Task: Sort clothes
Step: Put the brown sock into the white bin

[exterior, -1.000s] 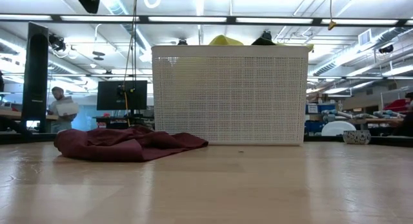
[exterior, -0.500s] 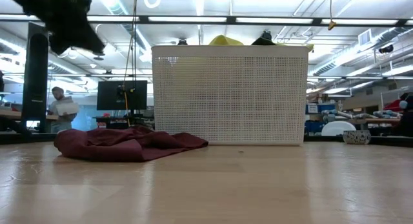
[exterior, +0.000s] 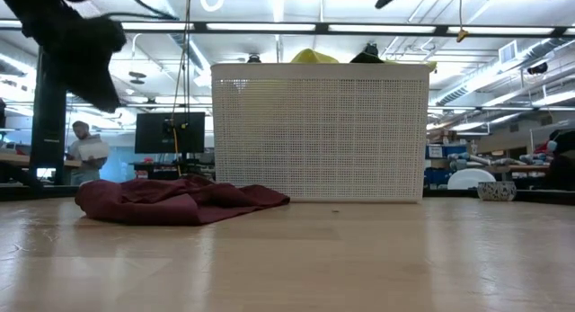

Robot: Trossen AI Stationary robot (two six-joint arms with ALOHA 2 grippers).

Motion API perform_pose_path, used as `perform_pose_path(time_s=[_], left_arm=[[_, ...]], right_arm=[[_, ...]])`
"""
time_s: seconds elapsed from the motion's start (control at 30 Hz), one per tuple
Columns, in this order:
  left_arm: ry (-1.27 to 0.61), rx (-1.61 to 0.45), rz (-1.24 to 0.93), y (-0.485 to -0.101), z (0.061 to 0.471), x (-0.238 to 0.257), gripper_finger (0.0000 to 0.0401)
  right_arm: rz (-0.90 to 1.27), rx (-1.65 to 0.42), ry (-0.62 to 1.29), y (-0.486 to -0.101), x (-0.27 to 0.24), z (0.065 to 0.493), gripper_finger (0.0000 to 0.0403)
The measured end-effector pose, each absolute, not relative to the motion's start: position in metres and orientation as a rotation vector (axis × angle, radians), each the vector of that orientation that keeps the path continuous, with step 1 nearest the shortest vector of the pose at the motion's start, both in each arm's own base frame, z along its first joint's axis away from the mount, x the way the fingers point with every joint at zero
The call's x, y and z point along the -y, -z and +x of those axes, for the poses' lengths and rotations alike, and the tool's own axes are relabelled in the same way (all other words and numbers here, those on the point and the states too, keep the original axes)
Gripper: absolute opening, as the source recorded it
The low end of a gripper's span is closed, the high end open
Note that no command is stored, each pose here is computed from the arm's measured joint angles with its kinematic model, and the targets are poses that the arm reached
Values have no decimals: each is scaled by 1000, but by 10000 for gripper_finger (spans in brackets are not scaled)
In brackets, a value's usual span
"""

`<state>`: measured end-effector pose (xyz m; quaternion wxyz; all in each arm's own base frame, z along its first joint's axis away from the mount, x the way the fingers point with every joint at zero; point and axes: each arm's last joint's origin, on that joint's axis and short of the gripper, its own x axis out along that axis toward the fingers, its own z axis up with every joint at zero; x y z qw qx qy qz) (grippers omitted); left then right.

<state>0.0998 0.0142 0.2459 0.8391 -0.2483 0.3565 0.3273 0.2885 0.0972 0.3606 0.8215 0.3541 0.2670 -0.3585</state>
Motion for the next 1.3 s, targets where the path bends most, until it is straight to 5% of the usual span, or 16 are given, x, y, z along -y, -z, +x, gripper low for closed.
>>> perform_pose_path(time_s=[0.37,0.67,1.03,1.17,1.3], left_arm=[[-823,-929,-389,-226,129,-19,205],[-748,-986,-466,-192,152,-18,202],[-792,-1079,-669,-133,129,-13,186],[-770,-1072,-749,-131,130,-12,139],[-704,-1066,-770,-146,139,-11,27]], right_arm=[[805,-551,756,-327,-106,294,221],[781,-605,777,-308,-110,289,221],[794,-637,766,-298,-122,281,220],[777,-644,759,-298,-122,281,220],[764,-649,755,-298,-122,281,221]])
